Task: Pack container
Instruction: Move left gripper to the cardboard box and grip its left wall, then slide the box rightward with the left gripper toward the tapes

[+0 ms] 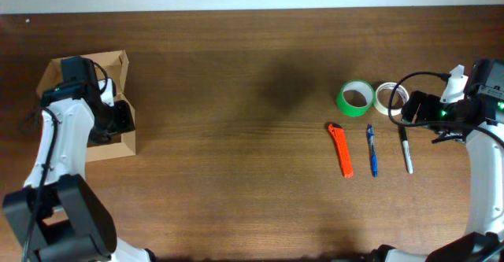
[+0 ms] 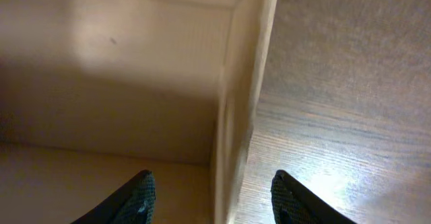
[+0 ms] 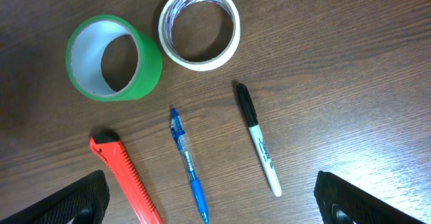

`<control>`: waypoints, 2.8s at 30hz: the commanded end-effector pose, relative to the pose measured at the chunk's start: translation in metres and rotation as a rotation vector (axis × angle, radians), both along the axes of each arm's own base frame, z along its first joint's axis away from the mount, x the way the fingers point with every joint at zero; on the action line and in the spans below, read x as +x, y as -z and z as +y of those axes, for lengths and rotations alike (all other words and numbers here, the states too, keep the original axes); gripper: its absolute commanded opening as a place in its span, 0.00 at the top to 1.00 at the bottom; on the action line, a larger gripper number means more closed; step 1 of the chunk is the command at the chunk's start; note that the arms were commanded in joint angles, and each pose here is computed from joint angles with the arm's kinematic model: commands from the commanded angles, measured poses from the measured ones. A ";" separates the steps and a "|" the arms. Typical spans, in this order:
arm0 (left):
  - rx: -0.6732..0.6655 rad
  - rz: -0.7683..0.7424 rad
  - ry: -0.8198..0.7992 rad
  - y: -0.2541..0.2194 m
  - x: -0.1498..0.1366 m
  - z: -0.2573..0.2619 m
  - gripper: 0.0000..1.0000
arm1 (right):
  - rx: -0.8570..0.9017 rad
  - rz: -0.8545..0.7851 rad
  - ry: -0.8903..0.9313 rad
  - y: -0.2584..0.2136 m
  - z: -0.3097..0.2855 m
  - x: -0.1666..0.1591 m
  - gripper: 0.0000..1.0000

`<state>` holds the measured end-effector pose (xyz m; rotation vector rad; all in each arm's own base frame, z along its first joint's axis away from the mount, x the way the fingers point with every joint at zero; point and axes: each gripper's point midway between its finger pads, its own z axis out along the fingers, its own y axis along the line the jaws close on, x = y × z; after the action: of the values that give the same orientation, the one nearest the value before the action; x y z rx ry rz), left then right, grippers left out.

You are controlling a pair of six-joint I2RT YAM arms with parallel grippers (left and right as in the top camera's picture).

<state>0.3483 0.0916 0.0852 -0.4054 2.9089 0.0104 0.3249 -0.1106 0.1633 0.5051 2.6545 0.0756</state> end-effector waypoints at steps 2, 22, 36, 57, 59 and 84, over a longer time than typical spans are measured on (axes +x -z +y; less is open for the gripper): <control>-0.066 0.018 -0.009 0.009 0.003 -0.008 0.44 | 0.009 -0.026 0.002 -0.009 0.001 0.004 0.01; -0.056 0.001 0.206 -0.027 0.026 -0.077 0.98 | 0.036 -0.006 -0.006 -0.007 0.006 0.000 0.01; -0.080 -0.198 0.565 -0.124 0.048 -0.220 0.98 | 0.042 0.006 -0.005 -0.005 0.008 -0.003 0.01; -0.044 0.020 0.955 -0.061 -0.043 -0.387 0.98 | 0.090 0.063 -0.012 0.000 0.018 -0.017 0.01; -0.019 0.024 0.929 -0.054 -0.037 -0.390 0.98 | 0.095 0.065 -0.011 0.000 0.018 -0.017 0.01; -0.089 -0.075 0.638 -0.048 0.013 -0.433 0.99 | 0.118 0.092 -0.014 0.002 0.023 -0.024 0.01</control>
<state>0.3603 -0.3332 0.1319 0.5305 2.8282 -0.1773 0.2968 -0.0880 0.1527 0.5496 2.7775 0.2062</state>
